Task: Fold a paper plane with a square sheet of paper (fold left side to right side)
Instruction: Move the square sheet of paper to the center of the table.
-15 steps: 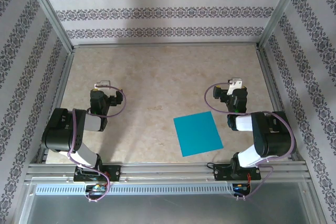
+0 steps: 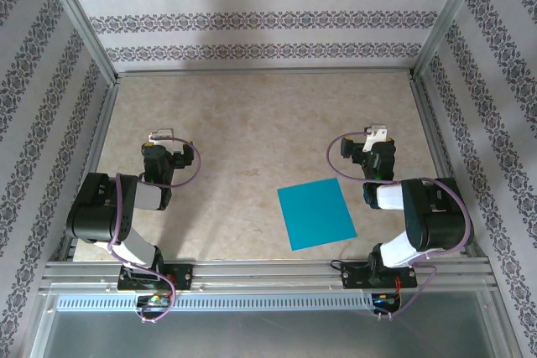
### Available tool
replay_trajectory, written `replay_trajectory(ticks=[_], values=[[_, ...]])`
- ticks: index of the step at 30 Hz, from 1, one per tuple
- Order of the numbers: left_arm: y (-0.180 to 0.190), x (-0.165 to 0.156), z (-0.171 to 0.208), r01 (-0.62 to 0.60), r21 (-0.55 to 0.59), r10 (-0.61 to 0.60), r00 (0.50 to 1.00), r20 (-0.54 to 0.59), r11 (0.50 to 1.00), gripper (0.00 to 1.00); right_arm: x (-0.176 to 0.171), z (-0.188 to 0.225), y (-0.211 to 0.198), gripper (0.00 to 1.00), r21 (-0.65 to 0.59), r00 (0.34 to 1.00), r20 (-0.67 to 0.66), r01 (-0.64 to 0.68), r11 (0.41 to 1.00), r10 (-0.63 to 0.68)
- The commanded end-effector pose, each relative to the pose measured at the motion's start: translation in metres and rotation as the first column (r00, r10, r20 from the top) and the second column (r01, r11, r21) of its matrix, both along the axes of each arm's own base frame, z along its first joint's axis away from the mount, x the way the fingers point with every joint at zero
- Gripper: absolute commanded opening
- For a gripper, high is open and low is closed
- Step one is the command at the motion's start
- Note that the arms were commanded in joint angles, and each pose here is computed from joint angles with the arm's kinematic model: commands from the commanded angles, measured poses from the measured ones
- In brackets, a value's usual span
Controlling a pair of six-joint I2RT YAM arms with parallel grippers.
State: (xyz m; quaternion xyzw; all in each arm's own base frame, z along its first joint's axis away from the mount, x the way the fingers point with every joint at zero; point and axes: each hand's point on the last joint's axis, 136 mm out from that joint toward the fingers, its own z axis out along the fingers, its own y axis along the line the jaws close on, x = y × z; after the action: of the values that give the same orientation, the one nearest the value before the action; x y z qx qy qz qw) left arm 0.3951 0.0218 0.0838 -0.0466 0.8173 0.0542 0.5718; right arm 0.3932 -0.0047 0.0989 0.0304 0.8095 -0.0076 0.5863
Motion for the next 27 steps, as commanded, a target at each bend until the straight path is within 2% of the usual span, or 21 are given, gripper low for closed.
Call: replay_trajectory(ticks=[1, 15, 17, 21, 24, 27], values=[[0.009, 0.0, 0.007, -0.046, -0.013, 0.046, 0.998, 0.042, 0.999, 1.0, 0.005, 0.008, 0.001, 0.98, 0.002, 0.999, 0.031, -0.01, 1.0, 0.01], [0.008, -0.003, 0.009, -0.039, -0.008, 0.039, 0.998, 0.055, 0.999, 1.0, 0.005, 0.01, -0.001, 0.98, 0.003, 0.999, 0.035, 0.003, 1.0, -0.003], [0.004, -0.009, 0.019, -0.014, -0.004, 0.015, 0.996, 0.092, 1.0, 1.0, 0.002, 0.017, -0.011, 0.98, 0.016, 0.997, 0.049, 0.056, 0.998, -0.057], [0.007, -0.022, 0.059, -0.038, -0.005, 0.038, 0.991, 0.13, 0.999, 1.0, -0.01, 0.048, -0.015, 0.98, 0.02, 0.995, 0.065, 0.08, 0.997, -0.082], [0.007, -0.029, 0.083, -0.065, -0.082, 0.07, 0.996, 0.059, 0.994, 1.0, -0.022, 0.069, -0.012, 0.98, 0.097, 0.995, 0.046, 0.08, 0.992, -0.085], [-0.004, -0.037, 0.104, -0.075, -0.273, 0.08, 0.997, 0.007, 0.959, 1.0, -0.036, 0.084, 0.0, 0.98, 0.248, 0.998, 0.017, 0.062, 0.967, -0.068]])
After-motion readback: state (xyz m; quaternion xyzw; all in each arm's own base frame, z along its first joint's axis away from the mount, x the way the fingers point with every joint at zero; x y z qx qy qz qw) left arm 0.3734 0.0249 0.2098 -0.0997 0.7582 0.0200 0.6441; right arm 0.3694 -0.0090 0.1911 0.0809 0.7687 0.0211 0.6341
